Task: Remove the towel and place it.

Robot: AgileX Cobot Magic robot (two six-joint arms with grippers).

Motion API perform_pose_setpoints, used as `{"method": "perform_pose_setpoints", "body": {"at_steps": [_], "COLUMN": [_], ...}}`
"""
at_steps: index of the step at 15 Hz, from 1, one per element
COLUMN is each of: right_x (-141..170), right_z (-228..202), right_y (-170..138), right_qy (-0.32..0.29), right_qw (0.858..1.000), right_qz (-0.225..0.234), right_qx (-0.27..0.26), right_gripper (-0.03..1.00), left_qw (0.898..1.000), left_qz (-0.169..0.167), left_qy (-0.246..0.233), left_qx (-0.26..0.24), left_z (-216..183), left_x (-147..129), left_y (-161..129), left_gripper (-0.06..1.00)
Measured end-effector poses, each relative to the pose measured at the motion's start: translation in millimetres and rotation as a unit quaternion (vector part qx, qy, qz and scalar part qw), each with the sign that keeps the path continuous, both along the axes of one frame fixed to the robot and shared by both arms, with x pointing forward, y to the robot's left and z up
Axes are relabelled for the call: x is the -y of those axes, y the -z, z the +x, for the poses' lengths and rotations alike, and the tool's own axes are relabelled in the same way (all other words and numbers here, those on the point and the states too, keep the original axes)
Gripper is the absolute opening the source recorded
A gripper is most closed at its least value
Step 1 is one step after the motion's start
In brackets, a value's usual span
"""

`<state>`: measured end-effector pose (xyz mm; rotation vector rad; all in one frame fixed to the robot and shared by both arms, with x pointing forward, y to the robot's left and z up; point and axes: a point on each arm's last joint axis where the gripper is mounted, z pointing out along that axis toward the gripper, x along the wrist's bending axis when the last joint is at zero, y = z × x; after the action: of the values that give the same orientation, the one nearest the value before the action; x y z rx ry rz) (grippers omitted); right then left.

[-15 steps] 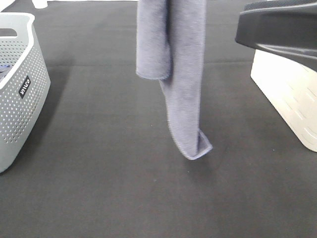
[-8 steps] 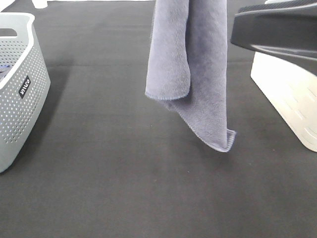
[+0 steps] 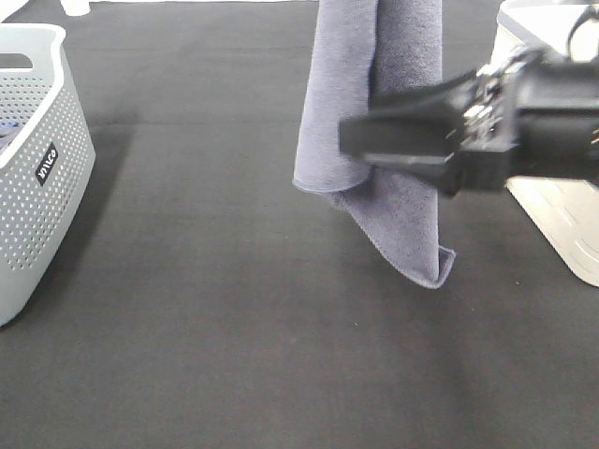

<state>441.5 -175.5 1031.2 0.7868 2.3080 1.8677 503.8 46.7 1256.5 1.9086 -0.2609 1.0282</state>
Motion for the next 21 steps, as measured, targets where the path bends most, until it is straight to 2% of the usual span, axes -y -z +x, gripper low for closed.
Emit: {"method": "perform_pose_setpoints", "body": {"at_steps": [2, 7, 12, 14, 17, 21], "right_x": [-3, -15, -20, -18, -14, -10], "right_z": [10, 41, 29, 18, 1, -7], "right_y": [8, 17, 18, 13, -5, -4], "right_qy": [0.003, -0.020, -0.082, -0.112, -0.126, -0.134], "right_qw": [1.000, 1.000, 0.994, 0.990, 0.988, 0.983], "right_qz": [-0.015, -0.005, 0.021, -0.004, -0.027, -0.060], "right_qx": [-0.004, -0.015, -0.071, -0.090, -0.084, -0.106], "right_gripper": [0.62, 0.61, 0.38, 0.34, 0.33, 0.29], "left_qw": [1.000, 1.000, 1.000, 1.000, 1.000, 1.000], "left_qz": [0.002, 0.006, 0.009, 0.014, 0.014, 0.014], "left_qy": [0.001, 0.007, 0.006, -0.005, -0.017, -0.019], "left_qx": [-0.002, -0.010, -0.006, -0.002, -0.002, -0.002], "left_z": [0, -1, -1, 4, 10, 11], "left_x": [0, 0, 0, -5, -12, -13], "left_y": [0, 2, 2, 2, 2, 2], "left_gripper": [0.00, 0.00, 0.00, 0.00, 0.00, 0.00]}}
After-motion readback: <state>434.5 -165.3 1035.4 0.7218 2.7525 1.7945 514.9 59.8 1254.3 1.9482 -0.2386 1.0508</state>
